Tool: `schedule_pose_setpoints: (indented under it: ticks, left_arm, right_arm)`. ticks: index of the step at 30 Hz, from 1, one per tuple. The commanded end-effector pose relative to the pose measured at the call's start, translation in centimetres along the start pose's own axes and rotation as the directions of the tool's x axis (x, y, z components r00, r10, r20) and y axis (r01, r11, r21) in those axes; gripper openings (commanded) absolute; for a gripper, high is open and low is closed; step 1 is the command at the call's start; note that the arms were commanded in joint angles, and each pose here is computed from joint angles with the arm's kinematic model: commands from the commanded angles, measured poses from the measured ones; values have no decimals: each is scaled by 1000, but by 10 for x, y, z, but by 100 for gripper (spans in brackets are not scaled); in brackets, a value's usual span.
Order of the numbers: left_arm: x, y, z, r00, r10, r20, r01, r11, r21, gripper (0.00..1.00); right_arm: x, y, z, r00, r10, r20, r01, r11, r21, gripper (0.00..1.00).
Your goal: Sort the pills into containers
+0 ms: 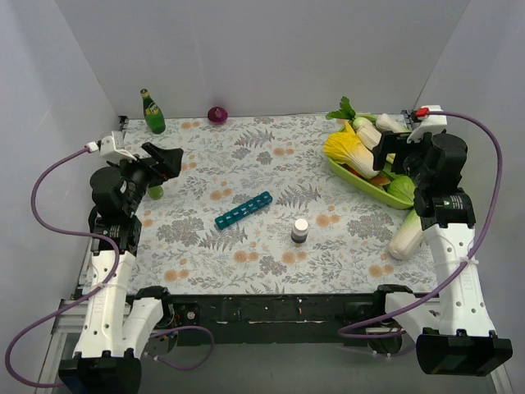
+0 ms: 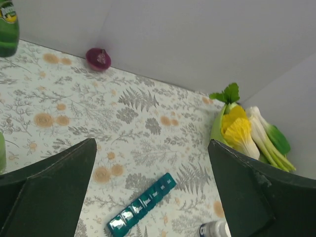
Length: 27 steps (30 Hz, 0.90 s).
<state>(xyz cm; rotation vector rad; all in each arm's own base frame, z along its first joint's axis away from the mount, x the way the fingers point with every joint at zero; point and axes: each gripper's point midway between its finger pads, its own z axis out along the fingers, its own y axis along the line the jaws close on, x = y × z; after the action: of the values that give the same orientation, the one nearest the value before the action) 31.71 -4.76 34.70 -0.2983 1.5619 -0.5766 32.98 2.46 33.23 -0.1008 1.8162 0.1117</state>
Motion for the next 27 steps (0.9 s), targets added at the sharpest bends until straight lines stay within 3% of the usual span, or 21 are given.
schedule_pose_setpoints:
  ticks: [1, 4, 7, 8, 10, 13, 15, 17, 18, 20, 23, 24, 27]
  left_arm:
    - [20, -24, -19, 989, 103, -106, -86, 985, 152, 98]
    - [44, -30, -28, 973, 176, -152, -133, 956, 260, 98]
    - [60, -35, -33, 966, 145, -216, -76, 951, 299, 98]
    - [64, -37, -33, 961, 144, -235, -65, 947, 316, 98]
    - [71, -44, -37, 951, 158, -267, -49, 926, 373, 98]
    - [75, -50, -38, 940, 188, -284, -52, 903, 427, 98]
    - [76, -54, -37, 934, 229, -274, -81, 883, 463, 98]
    - [81, -61, -36, 923, 290, -251, -133, 855, 501, 98]
    - [83, -61, -34, 919, 309, -243, -152, 850, 505, 98]
    - [94, -60, -32, 902, 359, -238, -192, 830, 523, 98]
    - [129, -65, -31, 833, 496, -243, -269, 748, 607, 98]
    - [139, -59, -28, 793, 566, -224, -335, 713, 616, 98]
    - [185, -53, -27, 694, 666, -272, -360, 649, 671, 98]
  right_arm:
    - [-27, -1, -23, 998, 2, 68, -3, 1000, 23, 98]
    - [-19, -3, -20, 995, -92, 46, 93, 995, -19, 98]
    - [-8, 28, -19, 964, -258, 60, 265, 933, -243, 98]
    - [1, 44, -22, 947, -314, 72, 319, 881, -350, 98]
    - [10, 56, -27, 928, -360, 96, 364, 825, -432, 98]
    - [36, 85, -45, 854, -479, 205, 492, 614, -617, 98]
    - [51, 105, -65, 816, -488, 310, 543, 461, -702, 98]
    - [62, 120, -78, 816, -439, 376, 547, 378, -747, 98]
    - [67, 124, -83, 780, -448, 437, 595, 316, -739, 98]
    - [68, 130, -87, 783, -416, 463, 597, 291, -747, 98]
    - [66, 131, -82, 783, -397, 478, 600, 282, -749, 98]
    - [67, 131, -81, 783, -396, 481, 601, 279, -749, 98]
    - [67, 132, -75, 793, -384, 473, 587, 273, -762, 98]
